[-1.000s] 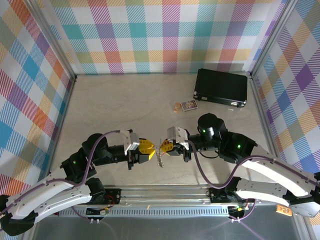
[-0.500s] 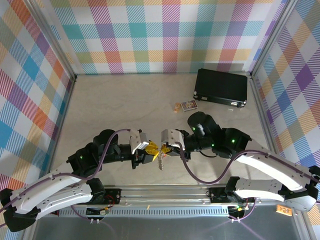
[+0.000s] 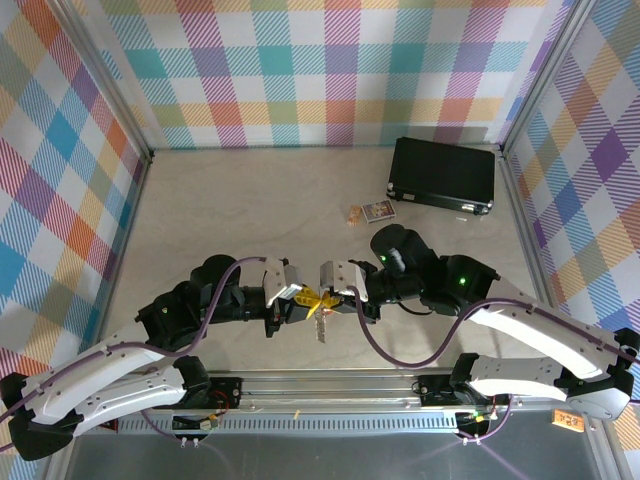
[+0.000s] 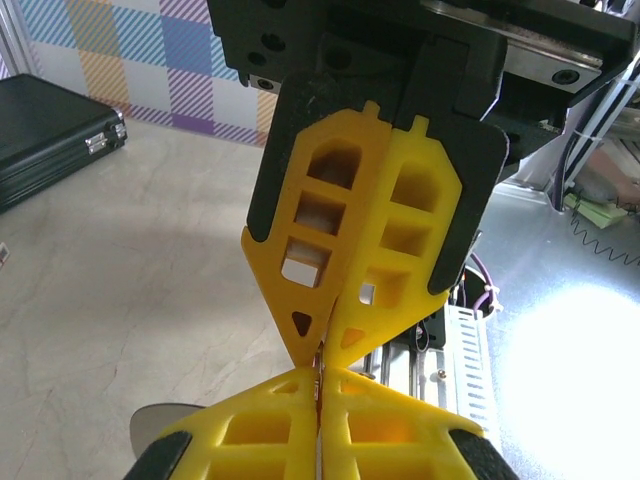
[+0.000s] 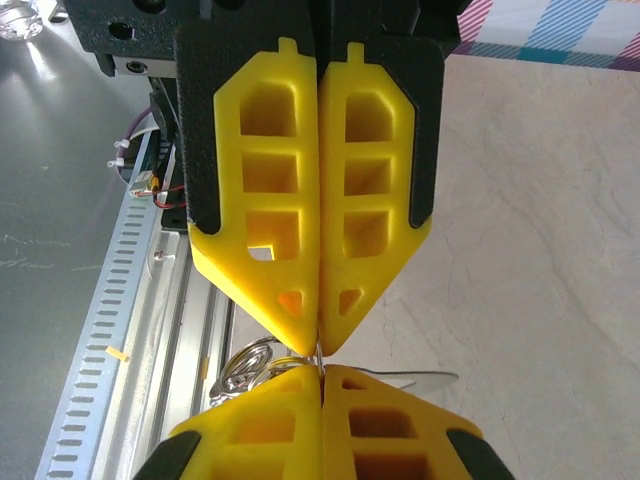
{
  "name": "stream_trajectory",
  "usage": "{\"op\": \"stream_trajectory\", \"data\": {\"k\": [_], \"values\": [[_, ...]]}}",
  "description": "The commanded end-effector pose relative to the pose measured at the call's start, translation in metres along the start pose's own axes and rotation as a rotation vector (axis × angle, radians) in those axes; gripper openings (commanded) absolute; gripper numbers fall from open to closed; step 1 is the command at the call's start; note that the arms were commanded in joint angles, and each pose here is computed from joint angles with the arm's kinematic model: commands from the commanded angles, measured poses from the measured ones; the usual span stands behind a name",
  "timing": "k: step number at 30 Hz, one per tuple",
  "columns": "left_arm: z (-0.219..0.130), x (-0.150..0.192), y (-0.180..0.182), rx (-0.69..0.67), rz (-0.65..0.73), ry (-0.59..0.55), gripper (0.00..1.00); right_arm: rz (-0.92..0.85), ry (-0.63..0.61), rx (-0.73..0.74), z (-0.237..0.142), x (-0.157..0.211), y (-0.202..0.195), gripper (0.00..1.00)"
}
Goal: Put the keys on the keyring
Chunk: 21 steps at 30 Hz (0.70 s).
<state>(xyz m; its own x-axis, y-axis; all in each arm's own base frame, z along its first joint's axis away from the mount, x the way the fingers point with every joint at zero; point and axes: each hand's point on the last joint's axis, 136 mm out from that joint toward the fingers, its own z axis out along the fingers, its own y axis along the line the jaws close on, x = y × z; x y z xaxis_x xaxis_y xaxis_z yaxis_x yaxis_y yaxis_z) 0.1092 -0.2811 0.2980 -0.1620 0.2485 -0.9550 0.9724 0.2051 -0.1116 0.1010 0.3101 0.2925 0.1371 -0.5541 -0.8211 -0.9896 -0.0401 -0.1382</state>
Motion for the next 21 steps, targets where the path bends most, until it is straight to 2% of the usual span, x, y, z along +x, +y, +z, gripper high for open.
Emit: {"op": "stream_trajectory", "data": {"k": [1,3,8,16,21], "values": [[0.0,-0.008,0.0,-0.006,0.023,-0.008,0.07,-0.056,-0.077,-0.042,-0.008,-0.021,0.01,0.0],[0.001,-0.007,0.0,-0.004,0.023,-0.011,0.0,-0.057,-0.084,-0.055,-0.007,-0.021,0.013,0.0],[-0.003,-0.012,0.0,-0.013,0.035,-0.052,0.0,-0.061,-0.096,-0.071,-0.008,-0.022,0.017,0.0],[-0.019,-0.031,-0.008,-0.004,0.071,-0.207,0.0,-0.039,-0.128,-0.073,-0.011,-0.024,0.021,0.0],[-0.018,-0.034,-0.016,0.041,0.081,-0.226,0.0,-0.025,-0.14,-0.076,-0.011,-0.026,0.021,0.15]]}}
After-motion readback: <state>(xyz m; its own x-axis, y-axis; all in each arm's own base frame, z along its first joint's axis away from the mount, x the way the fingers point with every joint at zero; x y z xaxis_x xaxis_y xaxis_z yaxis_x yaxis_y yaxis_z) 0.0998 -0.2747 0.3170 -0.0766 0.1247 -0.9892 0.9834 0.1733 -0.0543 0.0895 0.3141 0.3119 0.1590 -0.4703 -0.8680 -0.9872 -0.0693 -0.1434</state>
